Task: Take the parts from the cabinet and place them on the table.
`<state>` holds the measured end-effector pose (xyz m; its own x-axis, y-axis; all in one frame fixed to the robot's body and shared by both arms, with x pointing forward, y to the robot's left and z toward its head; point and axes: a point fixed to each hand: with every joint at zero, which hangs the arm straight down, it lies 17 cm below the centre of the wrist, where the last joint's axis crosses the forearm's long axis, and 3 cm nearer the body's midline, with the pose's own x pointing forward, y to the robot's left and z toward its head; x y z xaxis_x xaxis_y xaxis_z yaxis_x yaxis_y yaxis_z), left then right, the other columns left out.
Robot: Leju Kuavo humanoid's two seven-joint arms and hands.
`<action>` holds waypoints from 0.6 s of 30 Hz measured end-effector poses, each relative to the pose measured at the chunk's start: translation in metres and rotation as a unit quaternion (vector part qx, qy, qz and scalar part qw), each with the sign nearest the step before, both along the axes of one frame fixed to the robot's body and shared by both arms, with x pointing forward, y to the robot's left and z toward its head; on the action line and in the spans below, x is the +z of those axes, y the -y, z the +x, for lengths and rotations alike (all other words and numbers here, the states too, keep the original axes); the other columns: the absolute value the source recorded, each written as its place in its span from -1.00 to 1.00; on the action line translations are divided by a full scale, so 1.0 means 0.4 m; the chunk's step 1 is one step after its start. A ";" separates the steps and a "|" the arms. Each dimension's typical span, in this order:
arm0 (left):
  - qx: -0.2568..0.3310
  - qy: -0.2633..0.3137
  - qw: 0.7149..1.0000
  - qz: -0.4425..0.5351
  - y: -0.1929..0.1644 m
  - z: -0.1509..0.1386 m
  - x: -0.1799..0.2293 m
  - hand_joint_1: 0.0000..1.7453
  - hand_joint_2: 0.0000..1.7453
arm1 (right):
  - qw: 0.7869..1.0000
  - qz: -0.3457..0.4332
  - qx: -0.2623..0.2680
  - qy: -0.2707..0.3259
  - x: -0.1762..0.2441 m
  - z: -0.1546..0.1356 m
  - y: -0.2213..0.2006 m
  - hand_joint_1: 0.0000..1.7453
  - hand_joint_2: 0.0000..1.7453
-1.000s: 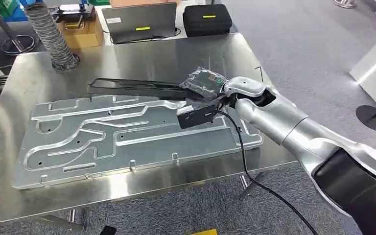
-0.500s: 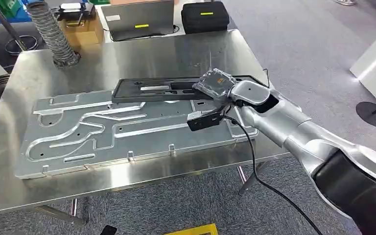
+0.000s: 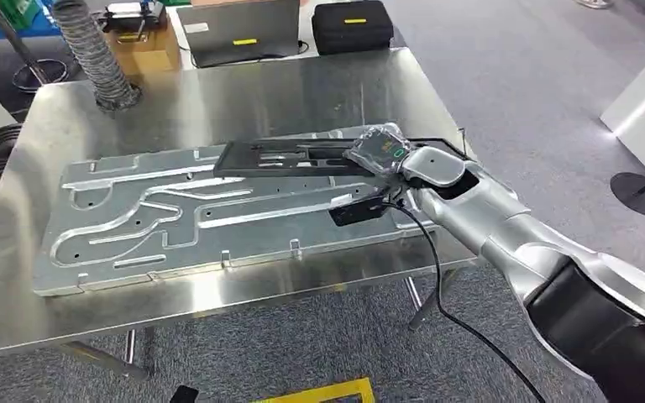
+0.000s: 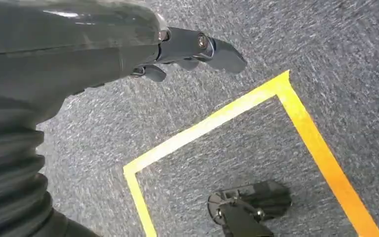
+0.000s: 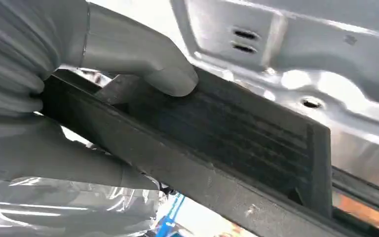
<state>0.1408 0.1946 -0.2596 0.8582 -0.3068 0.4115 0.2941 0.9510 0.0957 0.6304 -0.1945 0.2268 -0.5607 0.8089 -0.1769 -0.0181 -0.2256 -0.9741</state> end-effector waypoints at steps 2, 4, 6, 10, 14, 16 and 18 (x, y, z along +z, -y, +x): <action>0.001 -0.001 1.000 0.000 0.000 -0.003 -0.001 -1.00 1.00 | 1.000 0.001 -0.006 -0.003 -0.007 0.002 0.008 0.94 1.00; 0.001 -0.001 1.000 0.001 -0.005 -0.005 -0.002 -1.00 1.00 | 1.000 0.002 -0.007 -0.003 -0.005 0.005 0.006 0.94 1.00; 0.001 -0.001 1.000 0.002 -0.008 -0.010 -0.003 -1.00 1.00 | 1.000 0.003 -0.007 -0.004 -0.013 0.004 0.004 0.94 1.00; 0.002 0.000 1.000 0.002 -0.011 -0.012 -0.003 -1.00 1.00 | 1.000 0.003 -0.005 -0.015 -0.045 -0.005 0.001 0.94 1.00; 0.004 0.005 1.000 0.004 -0.018 -0.004 -0.002 -1.00 1.00 | 1.000 0.004 -0.006 -0.014 -0.040 -0.003 -0.004 0.94 1.00; 0.005 0.004 1.000 0.004 -0.019 -0.008 -0.003 -1.00 1.00 | 1.000 0.003 -0.006 -0.015 -0.043 -0.003 -0.006 0.94 1.00; 0.006 0.005 1.000 0.005 -0.021 -0.005 -0.003 -1.00 1.00 | 1.000 0.003 -0.005 -0.015 -0.043 -0.003 -0.006 0.94 1.00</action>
<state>0.1387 0.2031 -0.2607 0.8577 -0.3007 0.4170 0.2818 0.9534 0.1078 0.6293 -0.1922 0.2097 -0.5571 0.8157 -0.1558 -0.0494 -0.2198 -0.9743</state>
